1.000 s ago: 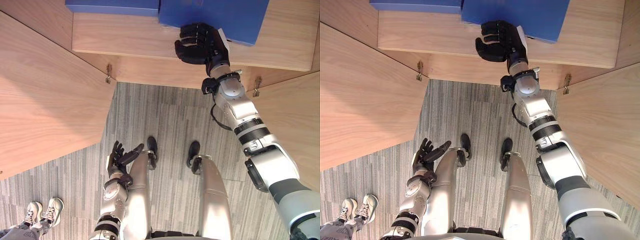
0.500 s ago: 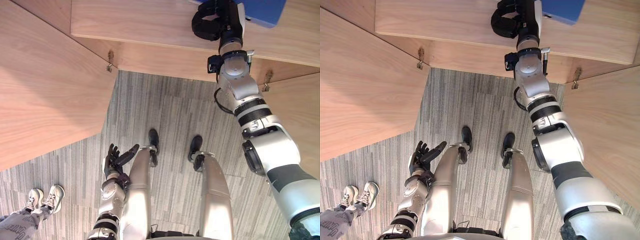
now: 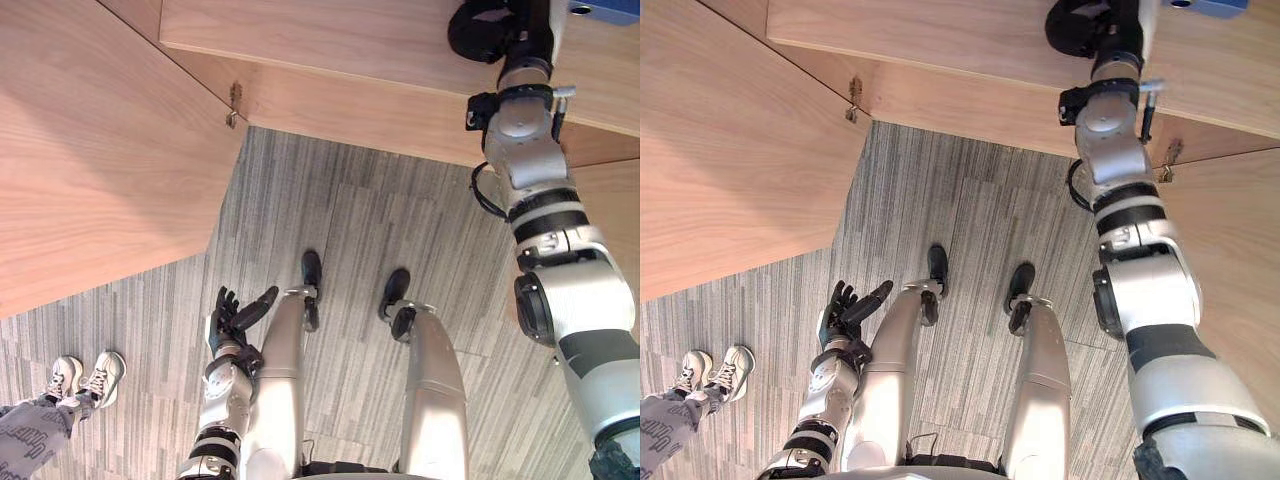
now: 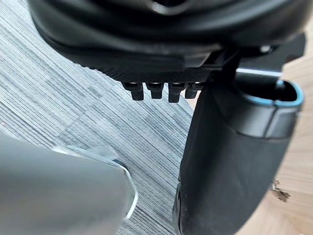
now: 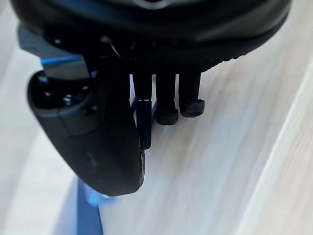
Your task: Walk over to the cabinet, pick up the folder, carry it to the office cabinet, place the folder inside the office cabinet, then close the office cabinet door
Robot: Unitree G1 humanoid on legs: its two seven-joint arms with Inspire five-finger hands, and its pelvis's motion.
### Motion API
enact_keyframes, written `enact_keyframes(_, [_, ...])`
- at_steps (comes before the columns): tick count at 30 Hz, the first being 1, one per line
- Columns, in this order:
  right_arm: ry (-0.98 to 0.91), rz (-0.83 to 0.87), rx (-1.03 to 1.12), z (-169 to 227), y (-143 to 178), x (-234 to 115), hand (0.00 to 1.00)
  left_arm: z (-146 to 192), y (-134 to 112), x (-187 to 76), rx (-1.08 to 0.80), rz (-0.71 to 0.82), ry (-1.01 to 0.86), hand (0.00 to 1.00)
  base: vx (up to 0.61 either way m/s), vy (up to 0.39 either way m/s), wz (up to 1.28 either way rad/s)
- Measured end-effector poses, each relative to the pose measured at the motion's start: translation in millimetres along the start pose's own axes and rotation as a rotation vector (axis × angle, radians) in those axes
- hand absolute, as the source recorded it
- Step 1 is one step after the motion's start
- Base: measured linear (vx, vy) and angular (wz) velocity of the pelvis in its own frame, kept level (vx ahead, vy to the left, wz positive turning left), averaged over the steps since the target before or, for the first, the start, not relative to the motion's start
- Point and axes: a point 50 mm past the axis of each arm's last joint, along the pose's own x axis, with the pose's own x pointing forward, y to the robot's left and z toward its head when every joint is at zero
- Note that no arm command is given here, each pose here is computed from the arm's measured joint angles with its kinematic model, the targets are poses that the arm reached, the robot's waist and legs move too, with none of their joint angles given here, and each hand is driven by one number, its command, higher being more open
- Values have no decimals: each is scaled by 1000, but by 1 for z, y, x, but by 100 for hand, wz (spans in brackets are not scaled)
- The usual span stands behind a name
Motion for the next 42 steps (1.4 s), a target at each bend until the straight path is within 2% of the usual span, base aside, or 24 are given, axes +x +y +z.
enact_keyframes(3, [-33,25,52,-21,-12,-34,0,-3,-4,-2,-8,-18,12,100,28,-21,-4])
enact_keyframes(6, [-61,176,114,-43,2,-90,0,-13,2,-9,-3,-25,46,100,8,-32,-18])
enact_keyframes(8, [0,306,180,-65,20,-136,0,-21,14,-15,18,-10,78,100,21,-53,-24])
enact_keyframes(10, [154,444,221,-96,40,-188,0,-35,31,-22,84,12,145,100,71,-80,-17])
enact_keyframes(14, [328,564,204,-129,49,-238,0,-55,51,-30,189,36,256,100,123,-35,-16])
enact_keyframes(15, [366,587,180,-137,49,-248,100,-58,57,-31,226,40,283,100,161,-6,-27])
enact_keyframes(19, [539,635,36,-176,41,-287,100,-73,79,-44,322,76,385,100,187,27,-29])
enact_keyframes(21, [676,650,-45,-199,26,-320,100,-80,91,-55,357,95,421,100,159,43,-20])
enact_keyframes(24, [917,570,-106,-228,0,-364,100,-82,100,-61,392,108,438,100,135,39,-13])
enact_keyframes(27, [1181,382,-142,-252,-37,-403,100,-85,101,-63,426,101,456,100,39,19,-6])
enact_keyframes(30, [1349,223,-170,-258,-68,-434,100,-87,102,-66,459,91,472,100,0,0,0])
enact_keyframes(35, [1511,52,-160,-258,-96,-468,100,-96,109,-75,484,104,529,100,-40,19,1])
enact_keyframes(42, [1557,-101,-85,-258,-107,-473,100,-104,122,-90,494,135,596,100,-75,28,3])
